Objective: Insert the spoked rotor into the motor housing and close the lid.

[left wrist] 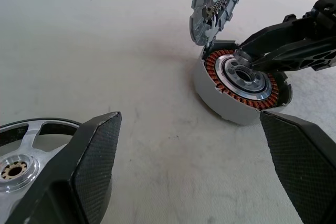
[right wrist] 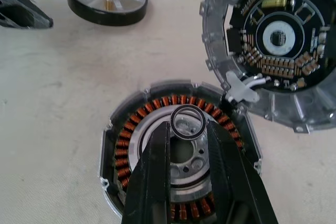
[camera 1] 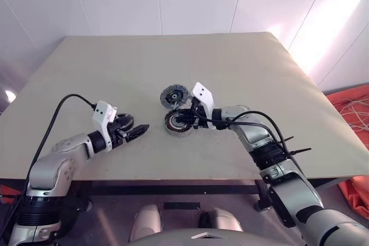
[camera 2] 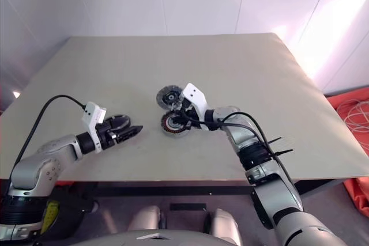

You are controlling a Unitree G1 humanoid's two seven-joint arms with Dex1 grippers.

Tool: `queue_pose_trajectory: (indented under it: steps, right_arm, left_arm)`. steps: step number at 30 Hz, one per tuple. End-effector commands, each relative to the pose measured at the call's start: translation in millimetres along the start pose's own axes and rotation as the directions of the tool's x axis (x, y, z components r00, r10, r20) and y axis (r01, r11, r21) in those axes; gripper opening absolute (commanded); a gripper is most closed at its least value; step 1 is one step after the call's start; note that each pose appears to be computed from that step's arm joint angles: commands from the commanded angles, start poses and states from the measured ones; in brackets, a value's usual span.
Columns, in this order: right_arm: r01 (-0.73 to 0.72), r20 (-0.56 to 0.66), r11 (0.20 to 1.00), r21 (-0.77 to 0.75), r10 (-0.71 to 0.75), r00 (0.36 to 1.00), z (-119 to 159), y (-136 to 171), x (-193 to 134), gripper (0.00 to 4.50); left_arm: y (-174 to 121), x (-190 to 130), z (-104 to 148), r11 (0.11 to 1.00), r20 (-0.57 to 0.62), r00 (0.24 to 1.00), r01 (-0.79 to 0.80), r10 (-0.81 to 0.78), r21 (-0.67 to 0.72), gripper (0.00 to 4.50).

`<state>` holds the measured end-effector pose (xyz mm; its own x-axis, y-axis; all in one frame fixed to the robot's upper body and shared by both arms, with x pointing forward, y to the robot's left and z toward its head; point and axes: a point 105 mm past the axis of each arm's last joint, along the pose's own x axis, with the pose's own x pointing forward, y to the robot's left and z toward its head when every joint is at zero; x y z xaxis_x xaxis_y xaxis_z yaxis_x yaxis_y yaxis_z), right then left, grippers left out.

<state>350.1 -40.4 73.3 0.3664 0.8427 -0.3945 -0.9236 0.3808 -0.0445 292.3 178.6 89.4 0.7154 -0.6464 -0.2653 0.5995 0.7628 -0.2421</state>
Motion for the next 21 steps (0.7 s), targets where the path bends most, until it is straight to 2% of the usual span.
queue_pose_trajectory:
  steps: [1,21]
  right_arm:
    - [0.007,0.008,0.999,-0.053,-0.007,1.0,8,-4,-4,0.71]
    - [-0.024,0.008,0.998,-0.061,0.025,1.0,7,6,0,0.71]
  left_arm:
    - [-3,-4,13,0.999,0.035,0.999,-0.001,-0.001,0.044,4.5]
    - [-1,-2,15,0.998,0.042,0.999,-0.001,-0.002,0.057,4.5]
